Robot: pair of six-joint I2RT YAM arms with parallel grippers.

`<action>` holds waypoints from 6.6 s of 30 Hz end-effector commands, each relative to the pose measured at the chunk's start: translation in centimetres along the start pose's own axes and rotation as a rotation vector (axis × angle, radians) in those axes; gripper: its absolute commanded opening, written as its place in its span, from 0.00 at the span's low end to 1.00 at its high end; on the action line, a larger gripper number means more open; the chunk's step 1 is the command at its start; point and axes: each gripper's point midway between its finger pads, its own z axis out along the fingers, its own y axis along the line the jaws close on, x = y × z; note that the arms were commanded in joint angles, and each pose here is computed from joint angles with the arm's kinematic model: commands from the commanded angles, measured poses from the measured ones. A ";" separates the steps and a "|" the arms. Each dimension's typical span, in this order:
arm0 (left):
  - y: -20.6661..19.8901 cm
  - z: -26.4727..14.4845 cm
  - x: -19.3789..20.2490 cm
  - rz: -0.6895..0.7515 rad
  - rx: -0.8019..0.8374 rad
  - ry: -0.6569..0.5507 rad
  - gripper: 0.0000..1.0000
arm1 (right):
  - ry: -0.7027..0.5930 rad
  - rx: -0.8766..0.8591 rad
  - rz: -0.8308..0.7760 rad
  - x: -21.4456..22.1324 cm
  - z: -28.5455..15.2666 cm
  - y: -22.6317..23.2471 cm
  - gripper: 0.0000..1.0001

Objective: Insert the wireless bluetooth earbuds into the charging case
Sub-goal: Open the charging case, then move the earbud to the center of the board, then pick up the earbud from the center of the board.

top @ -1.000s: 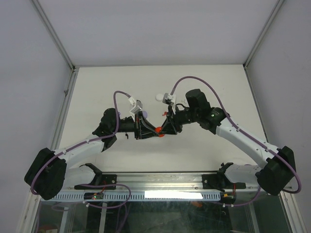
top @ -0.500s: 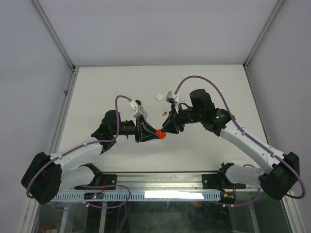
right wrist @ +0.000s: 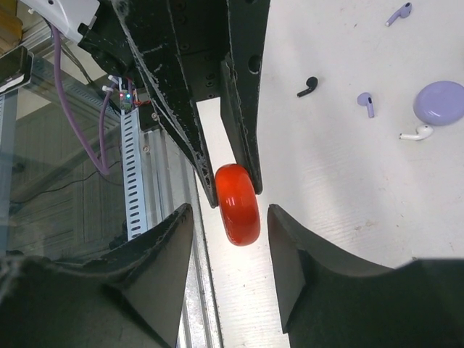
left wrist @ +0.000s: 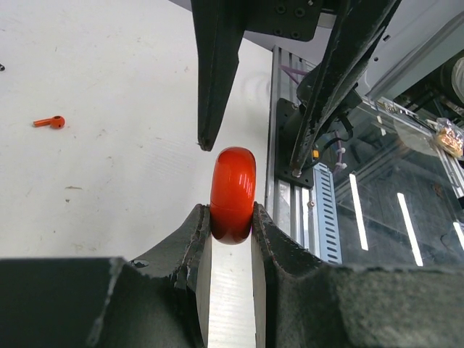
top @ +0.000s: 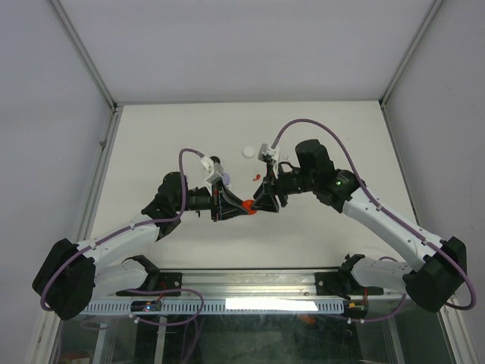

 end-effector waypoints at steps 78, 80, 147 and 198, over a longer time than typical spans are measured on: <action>8.6 -3.9 4.0 0.193 -0.426 -0.217 0.00 | 0.110 0.894 0.404 5.7 5.6 -26.7 0.41; 8.5 -3.8 4.1 0.192 -0.417 -0.212 0.00 | 0.122 0.898 0.412 6.1 5.8 -27.0 0.40; 6.7 -3.6 3.6 0.227 -0.342 -0.196 0.00 | 0.619 0.733 0.209 13.2 2.6 -20.4 0.35; 7.3 -3.4 3.5 0.185 -0.359 -0.204 0.00 | 0.401 0.939 0.462 13.4 4.1 -21.9 0.31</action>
